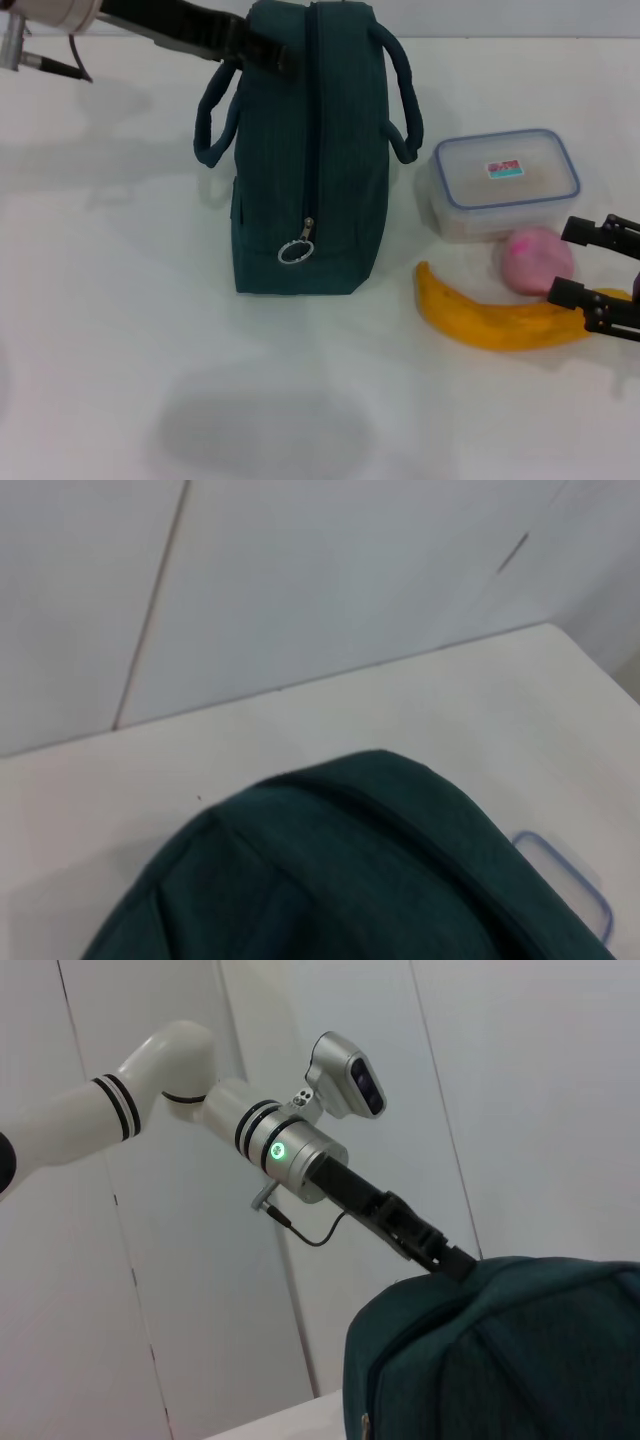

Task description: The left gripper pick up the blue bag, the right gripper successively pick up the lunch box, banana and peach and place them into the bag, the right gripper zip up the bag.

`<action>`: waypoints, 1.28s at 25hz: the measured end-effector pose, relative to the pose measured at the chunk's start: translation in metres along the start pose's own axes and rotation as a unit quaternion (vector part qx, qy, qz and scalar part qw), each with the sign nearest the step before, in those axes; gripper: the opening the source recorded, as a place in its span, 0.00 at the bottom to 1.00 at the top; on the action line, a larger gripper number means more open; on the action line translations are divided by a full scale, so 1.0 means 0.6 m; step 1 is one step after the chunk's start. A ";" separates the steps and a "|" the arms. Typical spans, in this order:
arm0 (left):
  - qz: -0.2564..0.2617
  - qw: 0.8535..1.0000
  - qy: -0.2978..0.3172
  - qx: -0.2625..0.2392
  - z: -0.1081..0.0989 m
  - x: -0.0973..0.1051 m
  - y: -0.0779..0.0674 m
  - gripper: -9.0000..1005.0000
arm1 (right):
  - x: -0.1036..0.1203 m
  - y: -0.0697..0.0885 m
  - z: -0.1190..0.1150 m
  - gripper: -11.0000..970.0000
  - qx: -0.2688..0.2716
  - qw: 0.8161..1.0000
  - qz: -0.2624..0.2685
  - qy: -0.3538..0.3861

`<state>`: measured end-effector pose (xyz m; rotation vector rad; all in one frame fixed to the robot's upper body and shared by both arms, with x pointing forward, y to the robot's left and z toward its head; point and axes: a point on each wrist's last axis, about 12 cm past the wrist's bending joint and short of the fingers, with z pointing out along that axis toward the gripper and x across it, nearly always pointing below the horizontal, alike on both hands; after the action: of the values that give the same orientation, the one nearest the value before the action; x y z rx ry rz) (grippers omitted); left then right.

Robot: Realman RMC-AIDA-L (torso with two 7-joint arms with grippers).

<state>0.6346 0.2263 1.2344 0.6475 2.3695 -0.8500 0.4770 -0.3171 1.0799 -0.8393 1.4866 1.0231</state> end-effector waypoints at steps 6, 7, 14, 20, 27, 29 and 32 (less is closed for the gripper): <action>-0.006 1.000 0.001 -0.009 0.003 0.001 0.008 0.72 | 0.005 0.003 0.000 0.78 0.000 1.000 0.004 -0.001; -0.007 1.000 0.001 -0.010 0.003 0.001 0.009 0.68 | 0.005 0.003 -0.001 0.78 0.000 1.000 0.005 -0.001; -0.012 1.000 0.010 -0.013 0.008 0.006 0.013 0.38 | 0.009 0.010 -0.008 0.78 0.002 1.000 0.009 -0.004; -0.014 1.000 0.012 -0.014 0.011 0.008 0.012 0.19 | 0.015 0.014 -0.020 0.78 0.029 0.999 0.024 -0.028; -0.018 1.000 0.013 -0.011 0.014 0.013 0.012 0.07 | 0.027 0.012 -0.035 0.78 0.117 0.984 0.070 -0.116; -0.019 1.000 0.012 -0.009 0.016 0.014 0.011 0.06 | 0.037 0.009 -0.041 0.78 0.171 0.967 0.100 -0.162; -0.022 1.000 0.009 -0.007 0.017 0.017 0.011 0.06 | 0.055 0.009 -0.040 0.78 0.233 0.936 0.152 -0.216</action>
<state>0.6343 0.2266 1.2184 0.6020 2.4113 -0.8475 0.4580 -0.3363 1.0489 -0.0358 1.4089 0.9414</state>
